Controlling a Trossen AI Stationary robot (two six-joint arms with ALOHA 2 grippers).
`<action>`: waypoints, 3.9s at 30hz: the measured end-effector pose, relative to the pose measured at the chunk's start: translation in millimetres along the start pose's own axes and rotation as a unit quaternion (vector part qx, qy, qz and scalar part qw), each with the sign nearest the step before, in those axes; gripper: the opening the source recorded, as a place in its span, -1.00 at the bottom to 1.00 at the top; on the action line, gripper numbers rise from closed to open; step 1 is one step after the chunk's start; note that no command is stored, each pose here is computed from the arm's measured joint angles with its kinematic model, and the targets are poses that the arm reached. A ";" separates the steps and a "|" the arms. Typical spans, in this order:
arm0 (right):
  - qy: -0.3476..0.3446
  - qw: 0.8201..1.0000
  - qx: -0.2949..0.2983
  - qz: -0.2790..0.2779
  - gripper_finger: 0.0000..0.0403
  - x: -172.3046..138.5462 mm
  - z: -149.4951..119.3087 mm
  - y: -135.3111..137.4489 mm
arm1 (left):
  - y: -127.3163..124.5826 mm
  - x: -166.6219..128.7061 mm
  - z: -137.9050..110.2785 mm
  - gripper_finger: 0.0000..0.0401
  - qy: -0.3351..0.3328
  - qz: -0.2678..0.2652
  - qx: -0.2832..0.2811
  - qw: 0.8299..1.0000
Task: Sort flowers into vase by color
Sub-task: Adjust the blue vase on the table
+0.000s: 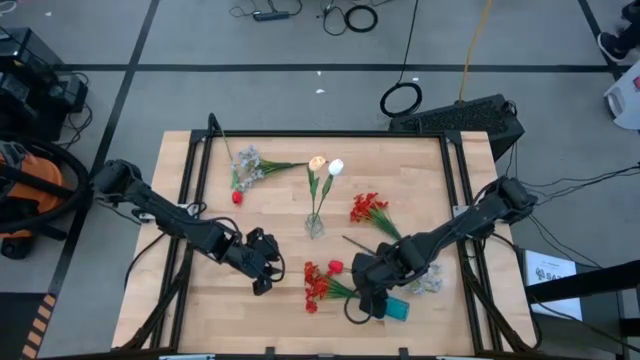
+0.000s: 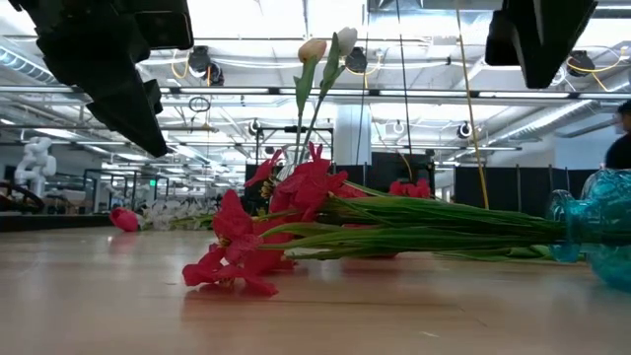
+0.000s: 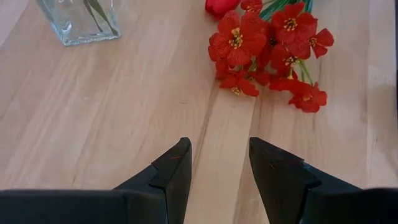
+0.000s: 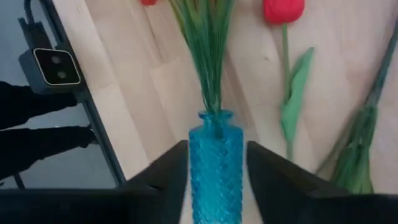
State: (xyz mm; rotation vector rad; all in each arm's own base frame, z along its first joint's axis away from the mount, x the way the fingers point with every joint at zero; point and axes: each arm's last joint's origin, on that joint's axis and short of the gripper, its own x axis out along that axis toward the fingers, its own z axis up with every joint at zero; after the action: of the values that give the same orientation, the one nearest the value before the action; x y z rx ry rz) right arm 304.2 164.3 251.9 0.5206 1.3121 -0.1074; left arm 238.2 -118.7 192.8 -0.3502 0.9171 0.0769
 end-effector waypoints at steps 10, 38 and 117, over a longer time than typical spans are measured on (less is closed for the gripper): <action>-0.021 0.999 -0.028 0.040 0.65 2.3 -8.1 17.7 | -0.4 -0.1 0.5 -0.17 -0.002 -0.002 0.024 1.000; 0.082 0.990 -0.047 -0.101 0.69 100.2 -36.5 19.8 | -3.9 -0.3 5.0 -0.17 -0.027 -0.017 0.021 0.999; -0.654 0.721 0.053 -0.222 0.18 201.3 -44.3 60.9 | -6.2 -256.7 98.6 -0.17 -0.307 -0.074 0.050 0.947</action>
State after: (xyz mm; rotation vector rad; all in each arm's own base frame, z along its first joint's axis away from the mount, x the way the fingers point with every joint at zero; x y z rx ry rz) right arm 340.8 279.6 74.2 0.0964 -0.0245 -0.8067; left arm 158.3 -70.8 451.6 -0.2737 0.2737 -0.0010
